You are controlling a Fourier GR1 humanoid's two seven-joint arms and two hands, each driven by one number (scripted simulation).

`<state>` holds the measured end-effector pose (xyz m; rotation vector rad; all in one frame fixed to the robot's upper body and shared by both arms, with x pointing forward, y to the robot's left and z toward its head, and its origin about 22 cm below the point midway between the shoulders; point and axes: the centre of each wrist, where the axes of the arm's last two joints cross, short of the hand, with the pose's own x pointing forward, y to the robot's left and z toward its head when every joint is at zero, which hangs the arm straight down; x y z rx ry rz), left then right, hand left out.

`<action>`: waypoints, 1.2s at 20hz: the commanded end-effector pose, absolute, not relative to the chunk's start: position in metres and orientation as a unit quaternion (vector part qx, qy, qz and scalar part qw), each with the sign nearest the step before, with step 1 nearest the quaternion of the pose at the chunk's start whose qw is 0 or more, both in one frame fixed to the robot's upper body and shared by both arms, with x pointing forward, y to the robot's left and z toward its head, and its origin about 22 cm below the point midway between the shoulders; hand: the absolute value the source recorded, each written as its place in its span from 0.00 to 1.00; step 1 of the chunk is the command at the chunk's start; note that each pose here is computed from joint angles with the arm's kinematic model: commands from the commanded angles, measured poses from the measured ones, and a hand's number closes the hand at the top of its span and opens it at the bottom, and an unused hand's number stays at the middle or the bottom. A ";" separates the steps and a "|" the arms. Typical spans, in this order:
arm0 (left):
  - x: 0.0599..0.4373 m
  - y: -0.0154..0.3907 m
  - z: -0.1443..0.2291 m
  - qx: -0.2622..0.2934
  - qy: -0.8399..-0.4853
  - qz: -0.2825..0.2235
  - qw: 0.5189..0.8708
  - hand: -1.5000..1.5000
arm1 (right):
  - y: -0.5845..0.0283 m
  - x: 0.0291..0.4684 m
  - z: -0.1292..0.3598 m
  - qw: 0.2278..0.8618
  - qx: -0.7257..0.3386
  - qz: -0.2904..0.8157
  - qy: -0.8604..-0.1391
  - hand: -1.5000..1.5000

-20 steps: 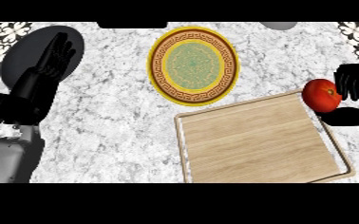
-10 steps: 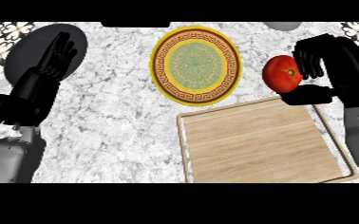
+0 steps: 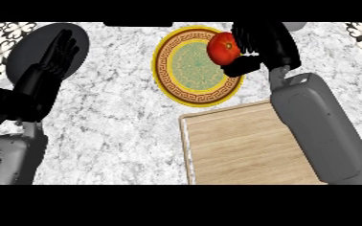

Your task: Pick the tomato from the tray and place it in the plate

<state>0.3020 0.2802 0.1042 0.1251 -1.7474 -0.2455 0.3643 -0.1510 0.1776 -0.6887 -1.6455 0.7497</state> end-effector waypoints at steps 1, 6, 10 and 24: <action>0.294 0.294 0.098 0.058 -0.765 -0.113 0.631 0.50 | -0.115 0.391 0.170 0.585 -0.288 0.326 -0.685 1.00; 0.303 0.275 0.116 0.057 -0.768 -0.108 0.629 0.50 | -0.094 0.413 0.138 0.582 -0.312 0.350 -0.664 1.00; 0.303 0.267 0.122 0.050 -0.771 -0.117 0.624 0.50 | -0.083 0.430 0.115 0.587 -0.327 0.358 -0.648 1.00; 0.312 0.260 0.105 0.021 -0.775 -0.121 0.620 0.50 | -0.078 0.443 0.091 0.653 -0.233 0.253 -0.675 0.00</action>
